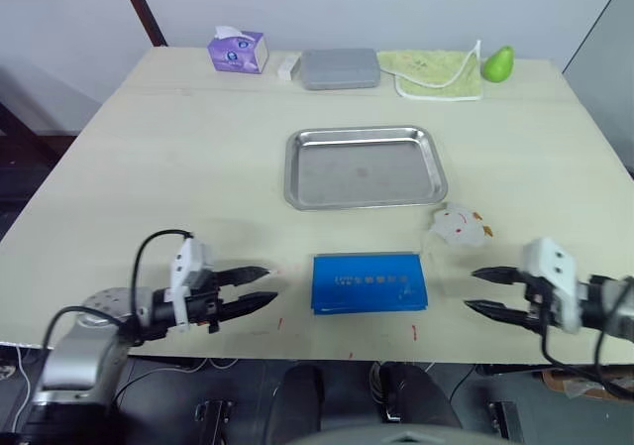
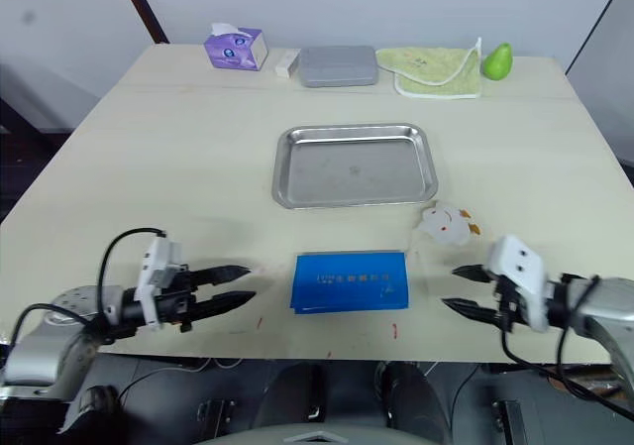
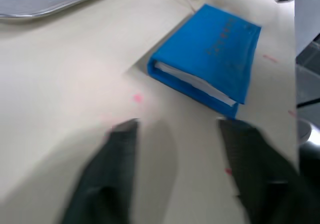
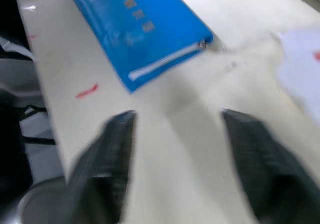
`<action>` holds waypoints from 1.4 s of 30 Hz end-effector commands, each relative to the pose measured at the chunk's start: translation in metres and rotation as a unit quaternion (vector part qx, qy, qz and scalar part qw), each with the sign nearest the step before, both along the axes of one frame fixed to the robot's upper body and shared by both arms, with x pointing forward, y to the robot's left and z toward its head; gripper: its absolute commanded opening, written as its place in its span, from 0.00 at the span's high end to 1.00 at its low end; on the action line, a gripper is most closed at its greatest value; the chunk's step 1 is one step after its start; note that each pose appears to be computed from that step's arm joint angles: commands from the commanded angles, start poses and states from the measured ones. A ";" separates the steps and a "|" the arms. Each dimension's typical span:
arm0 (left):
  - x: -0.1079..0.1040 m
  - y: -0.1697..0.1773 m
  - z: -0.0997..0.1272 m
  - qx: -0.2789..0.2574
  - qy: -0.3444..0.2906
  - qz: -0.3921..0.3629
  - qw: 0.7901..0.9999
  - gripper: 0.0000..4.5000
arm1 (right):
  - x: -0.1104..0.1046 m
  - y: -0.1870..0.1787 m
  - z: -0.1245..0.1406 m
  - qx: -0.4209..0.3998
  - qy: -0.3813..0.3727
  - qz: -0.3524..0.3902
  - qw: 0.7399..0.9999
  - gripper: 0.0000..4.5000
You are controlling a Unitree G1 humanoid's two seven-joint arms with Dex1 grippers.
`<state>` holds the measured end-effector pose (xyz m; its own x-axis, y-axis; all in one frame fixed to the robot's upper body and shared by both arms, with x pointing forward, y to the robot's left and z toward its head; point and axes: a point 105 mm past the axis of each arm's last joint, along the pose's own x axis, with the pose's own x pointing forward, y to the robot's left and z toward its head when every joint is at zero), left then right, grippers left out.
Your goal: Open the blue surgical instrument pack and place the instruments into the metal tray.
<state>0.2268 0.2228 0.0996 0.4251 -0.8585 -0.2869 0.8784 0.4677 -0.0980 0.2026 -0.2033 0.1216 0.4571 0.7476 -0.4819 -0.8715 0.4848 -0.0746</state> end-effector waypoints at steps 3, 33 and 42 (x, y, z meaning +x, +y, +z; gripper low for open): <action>0.001 0.016 0.022 -0.018 -0.017 0.020 1.000 0.01 | -0.009 -0.032 0.028 0.015 -0.056 -0.033 0.998 0.00; -0.009 -0.048 0.049 -0.035 -0.050 -0.167 0.984 0.01 | 0.019 0.108 -0.010 -0.012 -0.133 0.149 0.980 0.00; -0.013 -0.050 0.047 -0.043 -0.058 -0.210 0.975 0.01 | 0.023 0.106 -0.021 -0.041 -0.139 0.167 0.975 0.00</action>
